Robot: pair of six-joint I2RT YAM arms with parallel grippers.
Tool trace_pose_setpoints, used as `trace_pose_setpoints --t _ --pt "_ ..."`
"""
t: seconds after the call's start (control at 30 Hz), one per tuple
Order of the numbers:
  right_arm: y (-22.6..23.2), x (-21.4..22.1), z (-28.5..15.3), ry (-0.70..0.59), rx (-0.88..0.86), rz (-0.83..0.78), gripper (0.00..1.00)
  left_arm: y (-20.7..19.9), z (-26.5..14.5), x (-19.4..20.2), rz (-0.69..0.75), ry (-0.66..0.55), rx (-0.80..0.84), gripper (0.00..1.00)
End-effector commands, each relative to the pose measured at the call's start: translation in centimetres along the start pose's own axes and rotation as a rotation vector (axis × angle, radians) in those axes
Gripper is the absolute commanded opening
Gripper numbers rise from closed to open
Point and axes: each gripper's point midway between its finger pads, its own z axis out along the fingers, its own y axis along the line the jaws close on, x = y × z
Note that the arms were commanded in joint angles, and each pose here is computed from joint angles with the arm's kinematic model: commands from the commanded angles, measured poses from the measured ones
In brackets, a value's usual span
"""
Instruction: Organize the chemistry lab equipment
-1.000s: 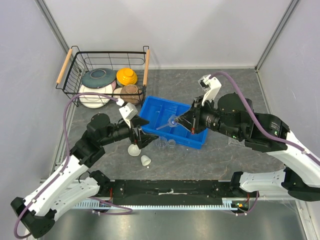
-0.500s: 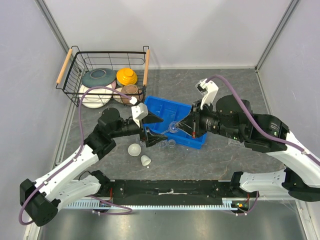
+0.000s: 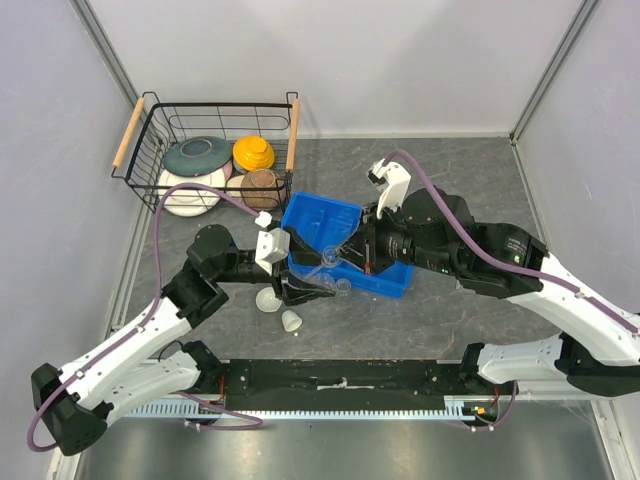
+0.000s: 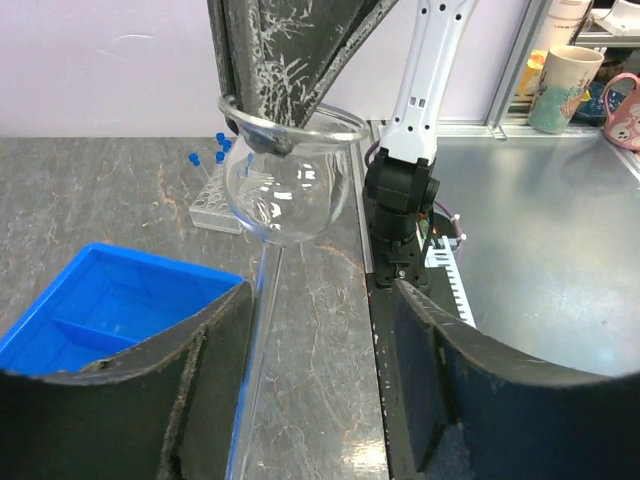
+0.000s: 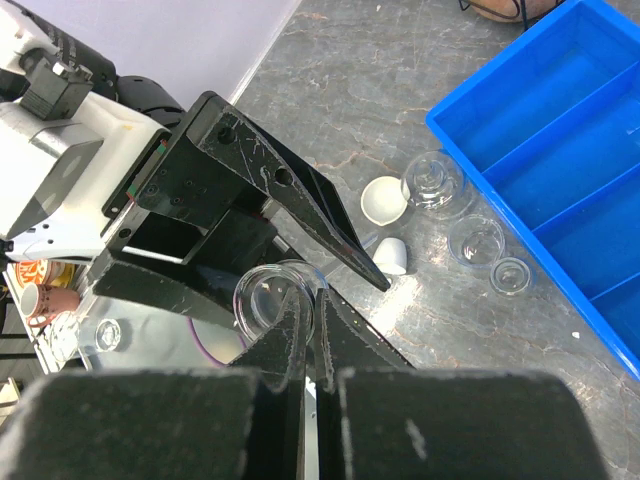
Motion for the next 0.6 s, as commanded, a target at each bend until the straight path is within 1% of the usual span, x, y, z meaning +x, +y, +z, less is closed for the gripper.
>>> trace_pose_setpoints --t 0.0,0.1,0.23,0.3,0.43,0.5,0.53,0.57 --pt "0.8 -1.0 0.2 -0.040 -0.026 0.009 0.00 -1.2 0.1 -1.0 0.076 -0.027 0.072 0.61" --pt "1.0 -1.3 0.3 -0.045 -0.032 0.009 0.00 -1.1 0.3 -0.3 0.061 -0.014 0.074 0.56" --pt "1.2 -1.2 0.4 -0.039 -0.037 0.008 0.00 -0.7 0.7 0.9 0.030 0.011 0.073 0.46" --pt "1.2 -1.3 0.4 -0.043 -0.038 0.009 0.00 -0.2 0.8 1.0 0.058 0.011 0.059 0.46" --pt "1.2 -1.3 0.4 -0.041 -0.038 0.005 0.00 0.1 1.1 1.2 0.067 0.015 0.056 0.32" --pt "1.0 -1.5 0.3 -0.050 -0.032 0.005 0.00 0.3 1.1 1.3 0.070 0.021 0.047 0.26" --pt "0.9 -1.4 0.3 -0.050 -0.028 0.003 0.00 0.4 1.1 1.1 0.073 0.022 0.041 0.18" --pt "0.9 -1.3 0.3 -0.048 -0.028 0.001 0.00 0.4 1.1 1.1 0.077 0.023 0.041 0.13"
